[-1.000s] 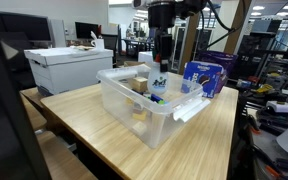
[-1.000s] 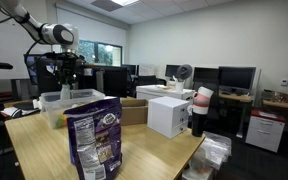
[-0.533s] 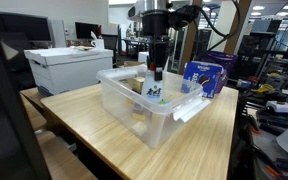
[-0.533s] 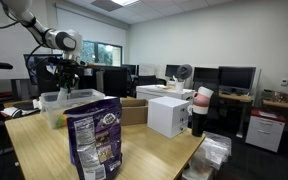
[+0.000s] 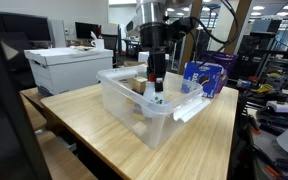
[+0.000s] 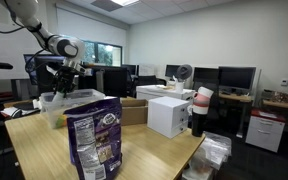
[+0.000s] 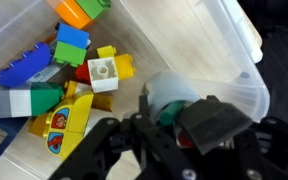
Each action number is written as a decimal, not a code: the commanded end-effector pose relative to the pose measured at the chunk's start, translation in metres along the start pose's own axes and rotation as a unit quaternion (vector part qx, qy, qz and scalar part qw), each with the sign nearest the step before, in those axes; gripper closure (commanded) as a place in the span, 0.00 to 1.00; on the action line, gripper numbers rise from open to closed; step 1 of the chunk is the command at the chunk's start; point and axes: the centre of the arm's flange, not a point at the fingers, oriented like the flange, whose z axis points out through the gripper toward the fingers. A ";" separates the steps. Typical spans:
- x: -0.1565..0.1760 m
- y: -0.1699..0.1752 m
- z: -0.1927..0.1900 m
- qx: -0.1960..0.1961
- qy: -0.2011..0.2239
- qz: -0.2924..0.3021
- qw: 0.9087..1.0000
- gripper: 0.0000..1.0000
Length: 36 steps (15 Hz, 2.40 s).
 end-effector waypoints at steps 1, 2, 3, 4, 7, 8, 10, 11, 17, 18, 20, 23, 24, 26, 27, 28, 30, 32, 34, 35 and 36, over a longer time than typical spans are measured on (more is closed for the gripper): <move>-0.013 -0.003 0.011 0.012 0.003 -0.015 1.000 0.66; -0.015 -0.003 0.015 0.009 0.004 -0.017 1.000 0.66; -0.015 -0.004 0.017 0.007 0.005 -0.017 1.000 0.66; -0.016 -0.003 0.020 0.002 0.008 -0.016 1.000 0.66; -0.017 -0.002 0.027 0.002 0.013 -0.014 1.000 0.66; -0.017 -0.002 0.030 0.001 0.016 -0.013 1.000 0.66; -0.017 -0.002 0.036 -0.008 0.025 -0.013 1.000 0.66; -0.017 -0.001 0.038 -0.013 0.026 -0.015 0.999 0.66; -0.018 -0.004 0.048 -0.090 -0.002 -0.063 0.994 0.66; -0.018 -0.004 0.047 -0.103 -0.005 -0.070 0.992 0.66; -0.021 -0.006 0.046 -0.120 -0.011 -0.088 0.989 0.66; -0.022 -0.011 0.044 -0.118 -0.016 -0.096 0.988 0.16; -0.022 -0.011 0.044 -0.116 -0.016 -0.096 0.989 0.11; -0.022 -0.014 0.041 -0.109 -0.017 -0.095 0.989 0.01; -0.022 -0.014 0.041 -0.109 -0.017 -0.095 0.989 0.01; -0.022 -0.015 0.038 -0.110 -0.016 -0.092 0.990 0.00; -0.021 -0.014 0.031 -0.105 -0.017 -0.087 0.990 0.00; -0.021 -0.013 0.017 -0.103 -0.012 -0.079 0.991 0.00; -0.020 -0.011 -0.003 -0.116 0.004 -0.070 0.991 0.00; -0.018 -0.008 -0.026 -0.125 0.023 -0.058 0.990 0.00; -0.018 -0.008 -0.032 -0.127 0.030 -0.053 0.990 0.00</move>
